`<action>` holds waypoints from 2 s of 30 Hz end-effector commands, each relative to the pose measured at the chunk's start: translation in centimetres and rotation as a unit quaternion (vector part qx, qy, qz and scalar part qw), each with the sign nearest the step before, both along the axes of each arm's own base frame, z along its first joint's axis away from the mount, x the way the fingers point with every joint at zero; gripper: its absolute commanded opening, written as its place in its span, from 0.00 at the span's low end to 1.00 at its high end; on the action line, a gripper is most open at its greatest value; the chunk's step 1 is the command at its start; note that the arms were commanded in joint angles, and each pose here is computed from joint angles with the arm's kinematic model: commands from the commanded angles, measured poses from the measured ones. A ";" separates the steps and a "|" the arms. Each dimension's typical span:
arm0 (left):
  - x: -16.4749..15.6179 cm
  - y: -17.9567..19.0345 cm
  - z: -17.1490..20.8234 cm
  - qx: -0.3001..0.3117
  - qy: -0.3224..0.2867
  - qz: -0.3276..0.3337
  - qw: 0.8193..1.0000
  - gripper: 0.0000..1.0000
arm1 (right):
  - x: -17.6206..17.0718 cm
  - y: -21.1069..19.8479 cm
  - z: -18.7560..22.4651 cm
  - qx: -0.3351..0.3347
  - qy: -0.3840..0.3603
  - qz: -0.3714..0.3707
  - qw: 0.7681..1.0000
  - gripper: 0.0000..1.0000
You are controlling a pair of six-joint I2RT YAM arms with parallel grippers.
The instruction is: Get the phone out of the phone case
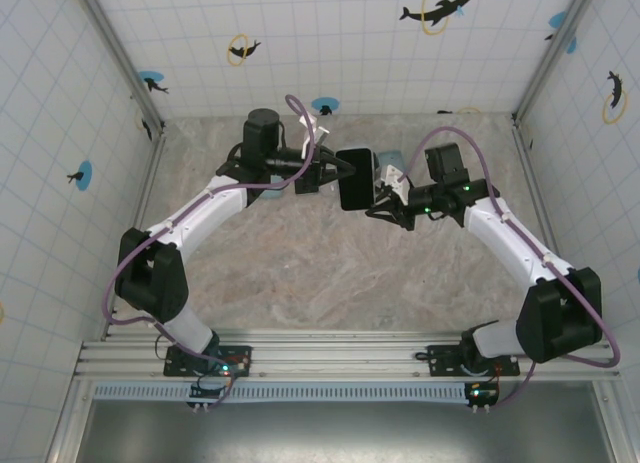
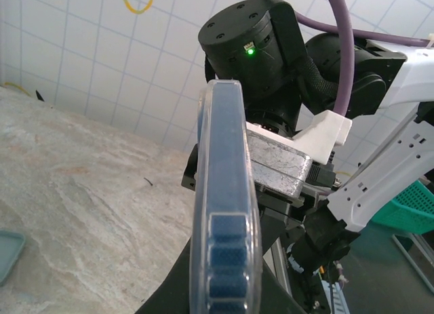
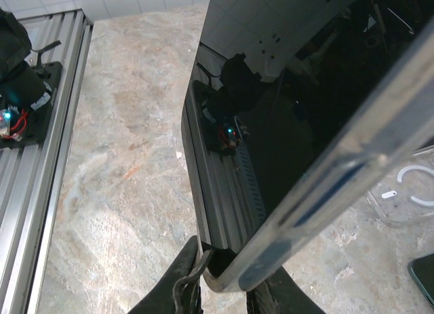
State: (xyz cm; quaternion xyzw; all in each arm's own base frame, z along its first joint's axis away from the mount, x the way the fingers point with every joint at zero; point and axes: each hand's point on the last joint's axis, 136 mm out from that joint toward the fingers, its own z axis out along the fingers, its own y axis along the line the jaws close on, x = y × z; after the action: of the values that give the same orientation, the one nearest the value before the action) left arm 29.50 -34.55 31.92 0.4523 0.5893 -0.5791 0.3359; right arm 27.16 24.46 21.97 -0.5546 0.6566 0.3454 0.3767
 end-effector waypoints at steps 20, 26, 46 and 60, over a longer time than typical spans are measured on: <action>-3.0 0.7 1.3 -0.015 0.031 -0.063 0.997 0.00 | 4.9 0.7 4.3 -0.020 -0.172 -0.053 0.983 0.12; -3.5 0.7 1.0 -0.014 0.050 -0.074 0.996 0.00 | 5.8 1.6 6.9 -0.011 -0.255 -0.063 0.965 0.11; -2.7 0.5 1.5 -0.018 0.061 -0.063 0.996 0.00 | 6.6 2.5 10.1 0.023 -0.304 -0.079 0.949 0.12; -1.1 1.4 4.9 -0.052 0.047 -0.021 0.997 0.00 | 2.7 -2.2 4.3 0.043 -0.105 -0.129 0.985 0.37</action>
State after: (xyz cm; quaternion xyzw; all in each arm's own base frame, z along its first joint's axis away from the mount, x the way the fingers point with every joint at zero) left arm 28.65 -33.64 33.15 0.4135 0.5909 -0.6314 0.2849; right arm 31.53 22.75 27.13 -0.5143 0.6389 0.2061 0.5337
